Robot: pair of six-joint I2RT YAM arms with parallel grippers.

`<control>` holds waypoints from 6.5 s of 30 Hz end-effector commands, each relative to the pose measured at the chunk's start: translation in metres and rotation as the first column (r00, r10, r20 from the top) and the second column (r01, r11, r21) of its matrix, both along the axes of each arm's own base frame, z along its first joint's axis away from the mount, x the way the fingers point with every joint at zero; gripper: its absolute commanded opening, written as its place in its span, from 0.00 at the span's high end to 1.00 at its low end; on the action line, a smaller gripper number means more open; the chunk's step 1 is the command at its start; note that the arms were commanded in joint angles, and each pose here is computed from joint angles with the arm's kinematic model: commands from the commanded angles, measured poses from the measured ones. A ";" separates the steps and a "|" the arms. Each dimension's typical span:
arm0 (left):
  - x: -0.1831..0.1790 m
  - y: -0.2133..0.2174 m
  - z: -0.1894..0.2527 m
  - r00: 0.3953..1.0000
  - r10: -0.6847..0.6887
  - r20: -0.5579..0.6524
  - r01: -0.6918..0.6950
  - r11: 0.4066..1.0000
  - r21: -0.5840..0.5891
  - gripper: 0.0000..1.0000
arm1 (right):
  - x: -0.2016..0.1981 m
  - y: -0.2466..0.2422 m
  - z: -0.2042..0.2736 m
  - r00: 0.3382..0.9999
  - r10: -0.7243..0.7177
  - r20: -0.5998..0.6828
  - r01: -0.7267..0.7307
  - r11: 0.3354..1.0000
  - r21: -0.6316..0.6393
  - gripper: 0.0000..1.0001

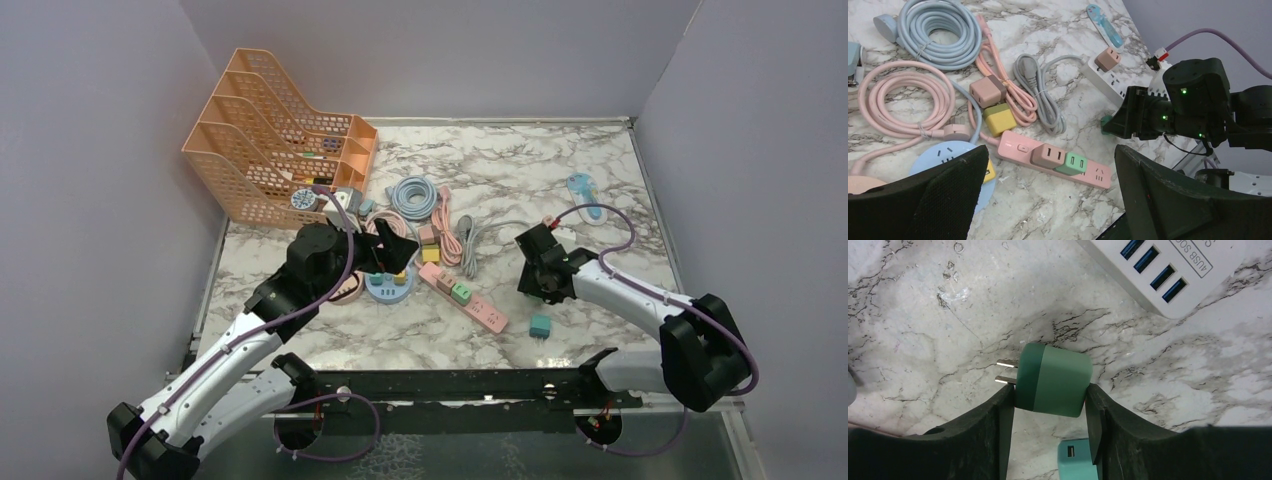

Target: Insert the plug

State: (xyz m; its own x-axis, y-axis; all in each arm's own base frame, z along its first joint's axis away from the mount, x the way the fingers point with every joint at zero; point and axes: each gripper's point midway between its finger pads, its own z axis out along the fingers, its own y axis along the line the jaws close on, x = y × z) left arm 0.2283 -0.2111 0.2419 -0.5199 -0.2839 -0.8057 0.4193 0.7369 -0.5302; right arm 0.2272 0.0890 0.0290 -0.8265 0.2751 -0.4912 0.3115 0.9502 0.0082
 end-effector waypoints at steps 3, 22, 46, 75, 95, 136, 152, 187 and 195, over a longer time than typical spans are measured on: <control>-0.002 -0.011 0.010 0.999 -0.043 0.029 0.045 0.997 -0.057 0.01 | 0.013 0.011 0.021 0.996 0.061 0.060 -0.064 0.997 0.044 0.72; -0.011 -0.086 0.003 0.919 -0.256 -0.299 0.167 0.942 -0.292 0.11 | -0.011 0.145 0.154 0.555 0.555 0.620 -0.822 0.478 0.309 0.75; -0.040 -0.121 -0.059 0.759 -0.255 -0.599 0.074 0.948 -0.309 0.52 | -0.011 0.181 0.162 0.497 0.563 0.660 -0.856 0.443 0.266 0.74; -0.050 -0.120 0.016 0.863 -0.475 -0.173 0.423 0.866 -0.268 0.87 | -0.065 0.139 0.206 0.618 0.386 0.685 -0.771 0.468 0.432 0.13; -0.104 -0.117 0.097 0.693 -0.708 0.140 0.709 0.633 -0.310 0.87 | -0.093 0.181 0.269 0.470 0.325 0.821 -0.880 0.095 0.466 0.57; -0.031 -0.045 0.018 0.979 -0.182 -0.089 0.186 0.982 0.038 0.15 | -0.034 0.141 0.114 0.480 0.742 0.468 -0.872 0.462 0.163 0.99; -0.020 -0.060 -0.017 0.973 -0.179 -0.147 0.189 0.980 0.060 0.16 | -0.045 0.112 0.074 0.691 0.704 0.162 -0.719 0.650 0.247 0.99; -0.011 -0.062 -0.013 0.976 -0.185 -0.115 0.197 0.975 0.103 0.17 | -0.034 0.122 0.048 0.676 0.734 0.065 -0.737 0.670 0.093 0.99; -0.012 -0.058 -0.012 0.978 -0.176 -0.109 0.187 0.977 0.103 0.17 | -0.047 0.144 0.044 0.584 0.810 0.058 -0.804 0.567 0.179 0.99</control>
